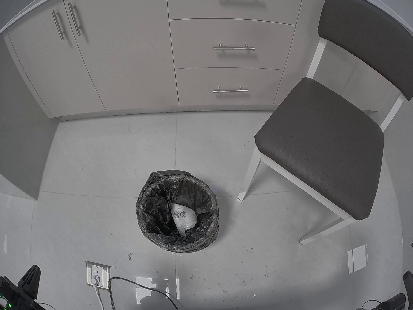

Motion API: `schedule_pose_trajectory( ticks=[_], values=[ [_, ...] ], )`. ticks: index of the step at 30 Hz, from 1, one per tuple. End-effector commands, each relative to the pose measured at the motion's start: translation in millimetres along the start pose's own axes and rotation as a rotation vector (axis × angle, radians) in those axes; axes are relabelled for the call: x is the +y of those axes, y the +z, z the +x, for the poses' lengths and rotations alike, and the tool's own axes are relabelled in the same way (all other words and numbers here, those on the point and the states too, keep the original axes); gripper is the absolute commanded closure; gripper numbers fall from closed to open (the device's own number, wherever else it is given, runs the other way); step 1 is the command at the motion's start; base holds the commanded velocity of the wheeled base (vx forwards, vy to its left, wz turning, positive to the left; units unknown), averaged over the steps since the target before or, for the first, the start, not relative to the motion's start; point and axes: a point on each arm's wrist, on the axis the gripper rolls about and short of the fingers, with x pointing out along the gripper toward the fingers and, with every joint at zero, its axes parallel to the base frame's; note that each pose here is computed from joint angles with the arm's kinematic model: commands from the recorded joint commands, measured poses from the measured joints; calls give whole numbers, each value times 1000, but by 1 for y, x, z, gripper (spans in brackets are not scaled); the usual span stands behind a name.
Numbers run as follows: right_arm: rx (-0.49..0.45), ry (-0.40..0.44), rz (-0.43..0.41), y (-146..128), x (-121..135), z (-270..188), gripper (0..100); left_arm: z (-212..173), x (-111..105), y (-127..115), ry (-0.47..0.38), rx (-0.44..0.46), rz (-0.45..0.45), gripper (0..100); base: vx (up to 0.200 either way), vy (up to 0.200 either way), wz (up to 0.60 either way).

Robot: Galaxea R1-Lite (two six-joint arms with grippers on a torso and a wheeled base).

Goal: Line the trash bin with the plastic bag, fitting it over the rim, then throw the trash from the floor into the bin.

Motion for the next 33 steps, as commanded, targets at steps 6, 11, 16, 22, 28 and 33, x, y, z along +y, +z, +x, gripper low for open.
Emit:
schedule_pose_trajectory(
  ticks=[6,11,16,22,28,33],
  values=[
    [2,-15,2,0,-1,1,0,5,1,-8,-154,8,64,100,0,0,0],
    [-3,-12,-6,2,0,0,0,5,1,-8,-151,2,65,100,0,0,0],
    [19,14,-67,3,-2,1,0,5,0,-7,-85,1,61,100,0,0,0],
    [66,92,-66,-1,-9,0,0,5,-1,-8,-44,-2,58,100,0,0,0],
    [146,168,-103,-19,-18,-4,0,5,-1,-7,-34,-11,56,100,0,0,0],
    [145,67,-151,-46,-26,-7,0,5,-1,-7,-32,-10,59,100,0,0,0]
  ],
)
